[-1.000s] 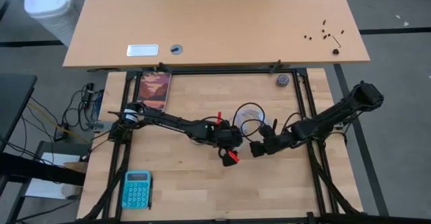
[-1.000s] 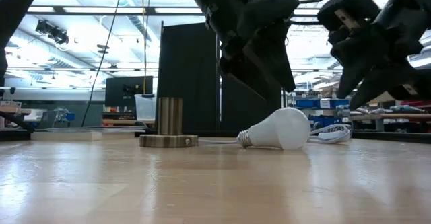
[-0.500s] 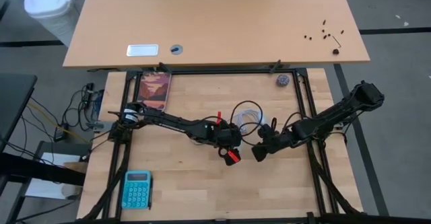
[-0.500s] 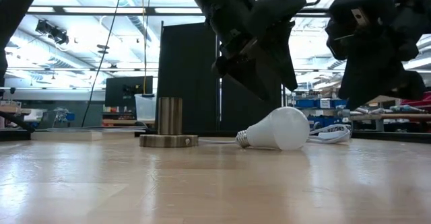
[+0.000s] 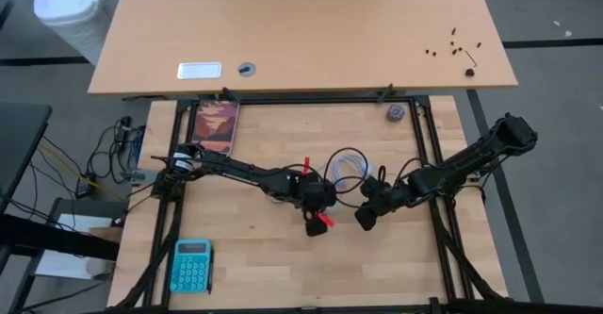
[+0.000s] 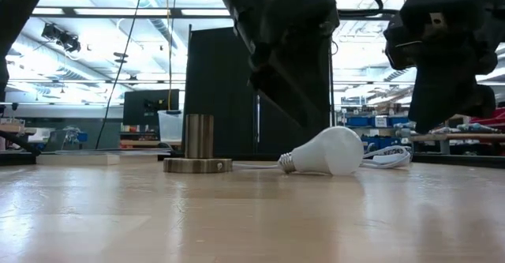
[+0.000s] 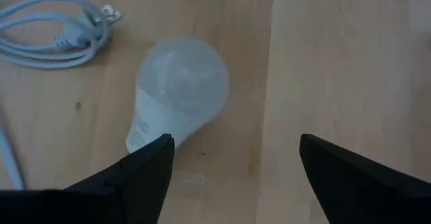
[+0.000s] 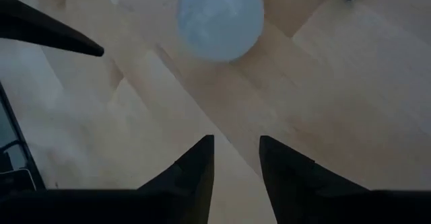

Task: Screw lightbulb
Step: Insert the lightbulb into the desk lamp

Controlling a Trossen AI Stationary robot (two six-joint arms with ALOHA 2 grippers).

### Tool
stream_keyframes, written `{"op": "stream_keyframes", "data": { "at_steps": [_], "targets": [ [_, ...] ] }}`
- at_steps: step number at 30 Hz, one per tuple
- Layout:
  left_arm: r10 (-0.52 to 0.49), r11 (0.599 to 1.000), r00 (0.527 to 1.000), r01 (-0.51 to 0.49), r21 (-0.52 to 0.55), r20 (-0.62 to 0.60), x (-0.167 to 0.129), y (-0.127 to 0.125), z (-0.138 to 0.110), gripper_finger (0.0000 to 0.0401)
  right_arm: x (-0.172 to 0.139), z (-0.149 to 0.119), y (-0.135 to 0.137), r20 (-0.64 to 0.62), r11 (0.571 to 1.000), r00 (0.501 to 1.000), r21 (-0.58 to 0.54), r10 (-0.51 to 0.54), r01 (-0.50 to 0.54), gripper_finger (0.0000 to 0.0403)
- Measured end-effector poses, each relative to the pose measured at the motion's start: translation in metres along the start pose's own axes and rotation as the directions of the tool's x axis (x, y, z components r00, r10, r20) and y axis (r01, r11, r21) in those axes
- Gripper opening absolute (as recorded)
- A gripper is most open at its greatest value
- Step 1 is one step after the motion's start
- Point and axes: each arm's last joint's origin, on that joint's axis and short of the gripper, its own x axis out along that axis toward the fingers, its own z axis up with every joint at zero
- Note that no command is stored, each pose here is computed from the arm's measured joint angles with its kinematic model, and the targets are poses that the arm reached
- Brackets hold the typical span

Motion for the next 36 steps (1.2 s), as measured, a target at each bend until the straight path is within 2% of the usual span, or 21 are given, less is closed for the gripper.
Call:
{"op": "stream_keyframes", "data": {
  "at_steps": [5, 7, 11, 16, 19, 23, 28, 32, 36],
  "targets": [
    [0.010, 0.992, 1.000, -0.011, 0.123, 0.004, 0.000, 0.004, 0.001, 0.0323, 0.000, 0.002, -0.001, 0.062, 1.000, 0.998, -0.008, -0.022, 0.022, 0.0129],
    [0.046, 0.987, 0.999, -0.048, 0.153, 0.010, 0.001, 0.009, 0.002, 0.0323, 0.000, 0.005, -0.002, 0.088, 0.999, 0.996, -0.019, -0.034, 0.036, 0.0129],
    [0.087, 0.988, 0.996, -0.088, 0.128, 0.015, 0.001, 0.029, 0.007, 0.0323, 0.001, 0.013, -0.005, 0.102, 0.999, 0.994, -0.023, -0.042, 0.045, 0.0129],
    [0.013, 0.998, 1.000, -0.014, 0.056, 0.015, 0.005, 0.056, 0.013, 0.0323, 0.003, 0.023, -0.010, 0.096, 0.998, 0.994, -0.043, -0.050, 0.055, 0.0129],
    [-0.039, 0.997, 0.999, 0.039, 0.067, -0.005, 0.008, 0.065, 0.012, 0.0323, 0.004, 0.028, -0.012, 0.084, 0.998, 0.995, -0.046, -0.047, 0.051, 0.0129],
    [-0.058, 0.990, 0.998, 0.059, 0.131, -0.006, 0.011, 0.067, 0.013, 0.0323, 0.004, 0.036, -0.015, 0.079, 0.997, 0.996, -0.064, -0.040, 0.045, 0.0129],
    [-0.083, 0.985, 0.996, 0.086, 0.153, -0.022, 0.020, 0.067, 0.010, 0.0323, 0.007, 0.047, -0.020, 0.066, 0.996, 0.998, -0.078, -0.026, 0.031, 0.0129],
    [-0.050, 0.985, 0.998, 0.055, 0.164, -0.031, 0.029, 0.065, 0.007, 0.0322, 0.010, 0.052, -0.023, 0.059, 0.996, 0.998, -0.083, -0.026, 0.031, 0.0129],
    [-0.044, 0.972, 0.999, 0.039, 0.232, 0.019, 0.028, 0.063, 0.012, 0.0311, 0.012, 0.055, -0.022, 0.058, 0.996, 0.998, -0.086, 0.003, 0.002, 0.0129]
  ]
}}
